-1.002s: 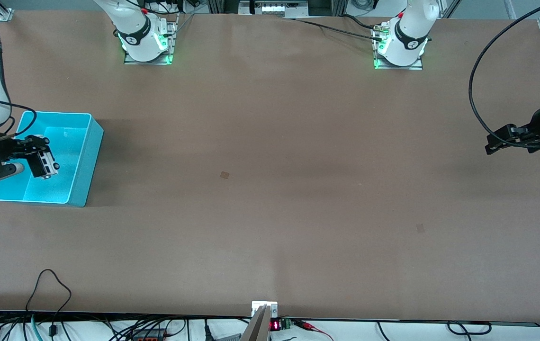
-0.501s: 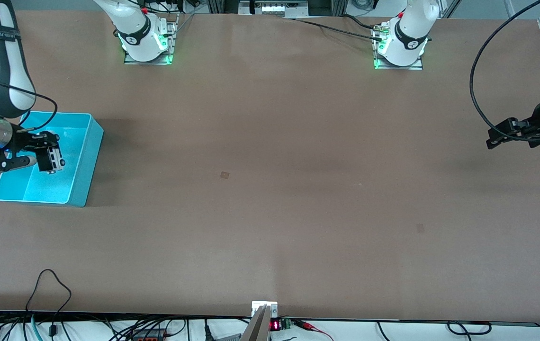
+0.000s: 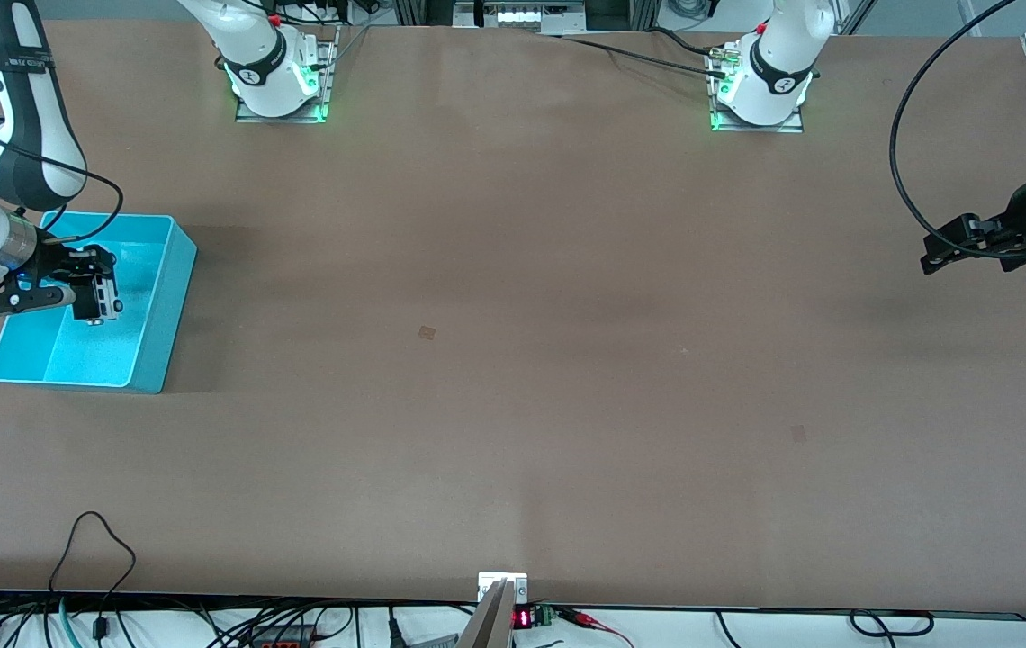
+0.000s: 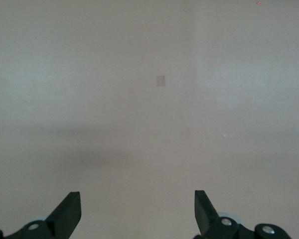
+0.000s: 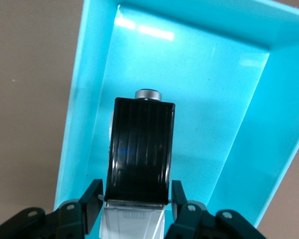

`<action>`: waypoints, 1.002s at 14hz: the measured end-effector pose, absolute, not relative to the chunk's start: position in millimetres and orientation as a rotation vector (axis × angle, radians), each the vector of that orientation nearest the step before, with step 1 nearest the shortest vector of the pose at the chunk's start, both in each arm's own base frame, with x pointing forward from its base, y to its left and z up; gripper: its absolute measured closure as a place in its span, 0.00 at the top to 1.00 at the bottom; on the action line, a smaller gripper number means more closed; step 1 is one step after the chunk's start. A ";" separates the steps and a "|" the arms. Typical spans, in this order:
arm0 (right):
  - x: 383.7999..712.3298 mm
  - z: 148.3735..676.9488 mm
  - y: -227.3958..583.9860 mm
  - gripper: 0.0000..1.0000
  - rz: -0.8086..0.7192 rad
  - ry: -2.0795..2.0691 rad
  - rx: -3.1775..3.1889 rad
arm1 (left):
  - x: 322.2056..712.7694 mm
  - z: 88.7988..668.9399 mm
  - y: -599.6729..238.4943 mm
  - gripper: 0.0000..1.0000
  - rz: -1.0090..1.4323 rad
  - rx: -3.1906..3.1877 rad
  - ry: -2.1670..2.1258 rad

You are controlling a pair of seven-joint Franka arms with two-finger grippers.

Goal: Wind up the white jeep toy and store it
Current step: 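Lower the jeep into the blue bin with the right gripper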

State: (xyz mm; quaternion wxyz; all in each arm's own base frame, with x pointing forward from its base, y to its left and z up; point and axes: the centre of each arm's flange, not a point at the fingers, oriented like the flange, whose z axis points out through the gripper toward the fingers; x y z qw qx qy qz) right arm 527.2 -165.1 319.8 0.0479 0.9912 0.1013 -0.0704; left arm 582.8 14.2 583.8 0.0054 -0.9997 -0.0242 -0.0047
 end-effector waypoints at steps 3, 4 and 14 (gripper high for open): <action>524.3 304.8 -176.5 0.60 -0.193 0.287 3.015 | 582.8 583.6 14.1 1.00 -0.014 -3.131 -0.076; 523.9 297.9 -180.5 0.60 -0.191 0.281 3.013 | 582.8 583.6 13.2 1.00 -0.014 -3.141 -0.078; 517.5 245.6 -195.2 0.60 -0.248 0.252 3.024 | 582.6 581.9 11.5 1.00 -0.009 -3.167 -0.085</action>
